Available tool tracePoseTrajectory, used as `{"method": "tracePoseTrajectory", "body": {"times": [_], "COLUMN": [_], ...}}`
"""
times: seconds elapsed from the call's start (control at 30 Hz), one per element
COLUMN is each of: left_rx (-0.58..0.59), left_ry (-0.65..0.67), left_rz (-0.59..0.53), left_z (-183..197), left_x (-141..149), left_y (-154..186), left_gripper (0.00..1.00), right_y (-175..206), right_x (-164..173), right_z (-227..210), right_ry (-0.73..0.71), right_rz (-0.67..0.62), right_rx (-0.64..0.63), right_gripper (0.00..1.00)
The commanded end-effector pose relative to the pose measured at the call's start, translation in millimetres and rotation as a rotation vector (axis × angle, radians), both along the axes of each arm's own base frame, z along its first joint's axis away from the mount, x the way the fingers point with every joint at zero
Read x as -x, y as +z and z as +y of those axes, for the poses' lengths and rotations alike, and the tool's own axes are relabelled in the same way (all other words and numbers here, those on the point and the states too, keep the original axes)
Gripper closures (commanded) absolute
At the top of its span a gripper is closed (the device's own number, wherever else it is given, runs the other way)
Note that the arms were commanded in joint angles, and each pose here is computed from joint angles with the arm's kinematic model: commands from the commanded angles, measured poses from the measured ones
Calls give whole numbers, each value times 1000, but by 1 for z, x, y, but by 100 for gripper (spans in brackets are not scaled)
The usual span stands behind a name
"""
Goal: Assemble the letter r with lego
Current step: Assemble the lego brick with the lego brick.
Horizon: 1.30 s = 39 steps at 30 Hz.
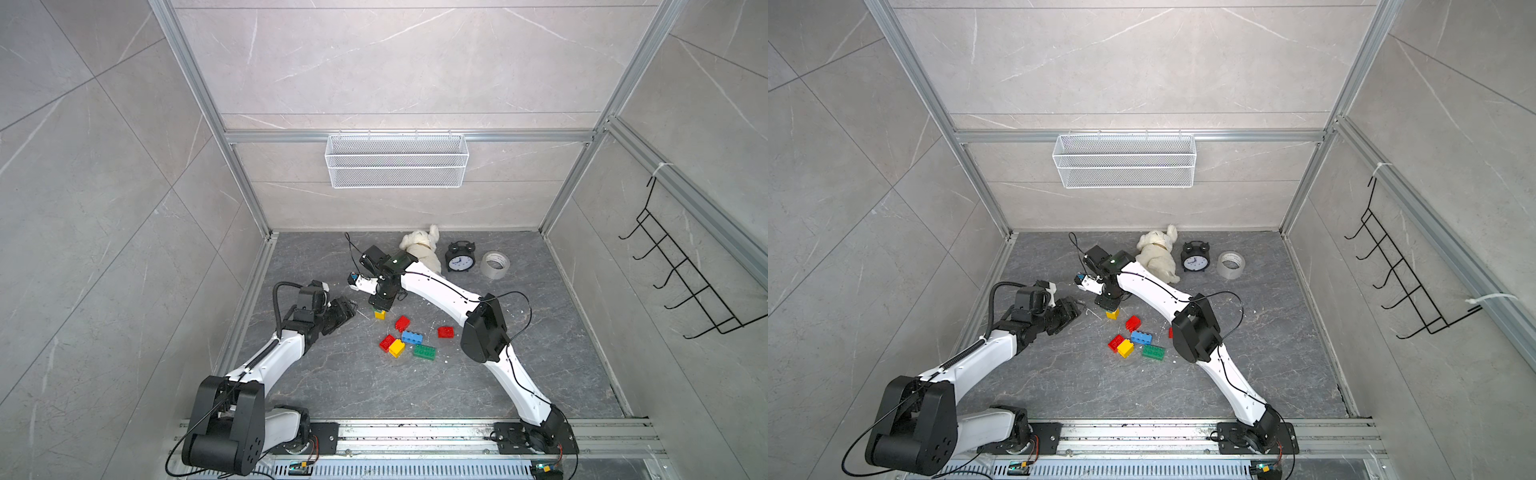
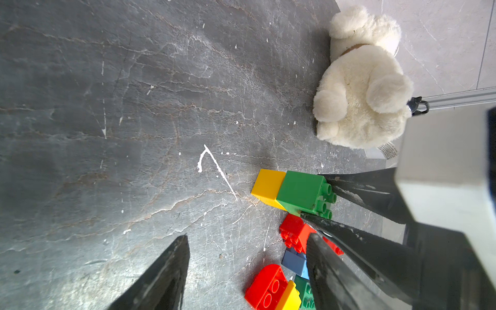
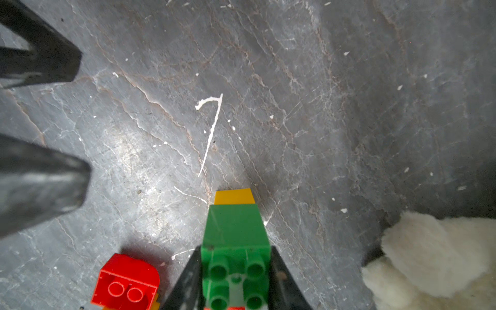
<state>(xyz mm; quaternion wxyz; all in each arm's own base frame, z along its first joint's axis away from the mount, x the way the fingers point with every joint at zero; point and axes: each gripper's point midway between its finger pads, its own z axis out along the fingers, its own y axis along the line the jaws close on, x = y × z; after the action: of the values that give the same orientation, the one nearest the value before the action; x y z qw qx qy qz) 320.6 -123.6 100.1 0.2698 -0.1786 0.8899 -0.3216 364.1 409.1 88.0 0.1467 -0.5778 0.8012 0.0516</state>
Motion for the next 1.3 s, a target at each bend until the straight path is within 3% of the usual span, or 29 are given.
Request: {"method": "tracePoseTrajectory", "body": {"times": [0.0,0.27,0.8,1.27], "left_rx": [34,36,43,43], "left_ry": [-11,-10,-13,-19], "left_rz": [-18,-15,-8,5], "left_z": [-4,-4,-6,-7], "left_x": [-5,-5,-6,-7], "left_y": [7,6,3,-1], "left_gripper": [28,29,29,29], "right_y": [-3,21,15,1], "right_x": [6,5,5,5], "right_z": [-11,-7,-4,-14], "right_ry": [6,0,17,25], "right_rz": [26,4,25,40], "right_rx": [30,-58,-50,34], "right_gripper": [76,76,76,76]}}
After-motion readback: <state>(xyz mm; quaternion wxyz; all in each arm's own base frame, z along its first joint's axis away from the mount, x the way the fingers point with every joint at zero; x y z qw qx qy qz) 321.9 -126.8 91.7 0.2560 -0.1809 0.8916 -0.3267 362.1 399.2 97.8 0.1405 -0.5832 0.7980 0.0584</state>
